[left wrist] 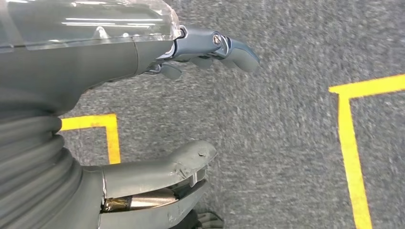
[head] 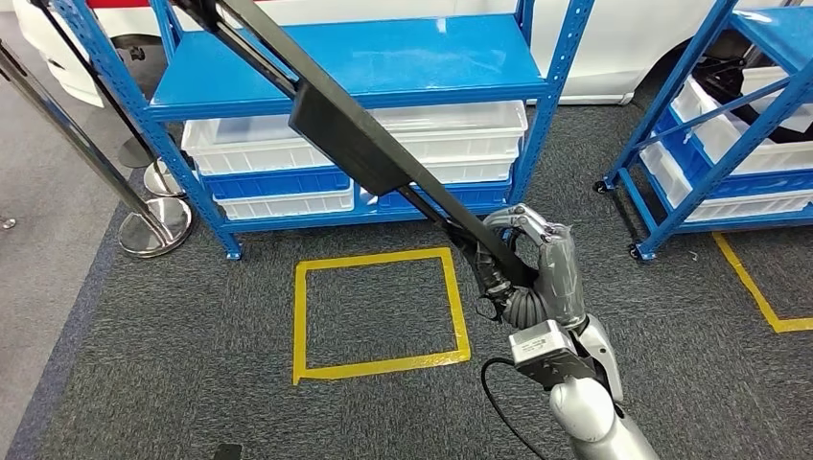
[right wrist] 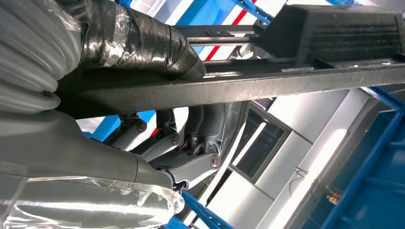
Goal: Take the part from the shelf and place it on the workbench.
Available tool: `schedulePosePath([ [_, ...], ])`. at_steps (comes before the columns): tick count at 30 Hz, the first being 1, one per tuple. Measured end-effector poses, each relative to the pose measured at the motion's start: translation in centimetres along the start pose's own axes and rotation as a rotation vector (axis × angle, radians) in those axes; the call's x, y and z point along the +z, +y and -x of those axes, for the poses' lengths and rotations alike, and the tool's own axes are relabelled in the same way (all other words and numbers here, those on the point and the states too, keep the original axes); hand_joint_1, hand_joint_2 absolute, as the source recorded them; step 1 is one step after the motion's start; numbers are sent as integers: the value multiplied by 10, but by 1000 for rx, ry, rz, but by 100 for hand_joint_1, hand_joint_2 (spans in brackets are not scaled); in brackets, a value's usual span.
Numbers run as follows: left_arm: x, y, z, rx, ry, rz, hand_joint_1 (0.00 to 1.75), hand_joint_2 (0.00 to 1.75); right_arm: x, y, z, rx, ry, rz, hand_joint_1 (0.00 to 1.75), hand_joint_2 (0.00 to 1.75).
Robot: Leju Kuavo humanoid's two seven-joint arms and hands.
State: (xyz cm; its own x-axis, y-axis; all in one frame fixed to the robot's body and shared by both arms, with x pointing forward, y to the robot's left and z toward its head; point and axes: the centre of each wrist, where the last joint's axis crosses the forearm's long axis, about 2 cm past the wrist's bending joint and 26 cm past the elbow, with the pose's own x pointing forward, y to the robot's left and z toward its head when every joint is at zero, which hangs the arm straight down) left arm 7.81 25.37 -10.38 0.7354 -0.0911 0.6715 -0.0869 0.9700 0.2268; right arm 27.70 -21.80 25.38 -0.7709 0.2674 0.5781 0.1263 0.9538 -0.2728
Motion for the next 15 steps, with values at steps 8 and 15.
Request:
schedulePosePath([
  [8, 0, 0, 0, 0, 0, -4, 0, 175, 0, 0, 2, -7, 8, 0, 175, 175],
  [15, 0, -1, -1, 0, 0, -4, 0, 175, -1, -1, 2, -8, 6, 0, 175, 175],
])
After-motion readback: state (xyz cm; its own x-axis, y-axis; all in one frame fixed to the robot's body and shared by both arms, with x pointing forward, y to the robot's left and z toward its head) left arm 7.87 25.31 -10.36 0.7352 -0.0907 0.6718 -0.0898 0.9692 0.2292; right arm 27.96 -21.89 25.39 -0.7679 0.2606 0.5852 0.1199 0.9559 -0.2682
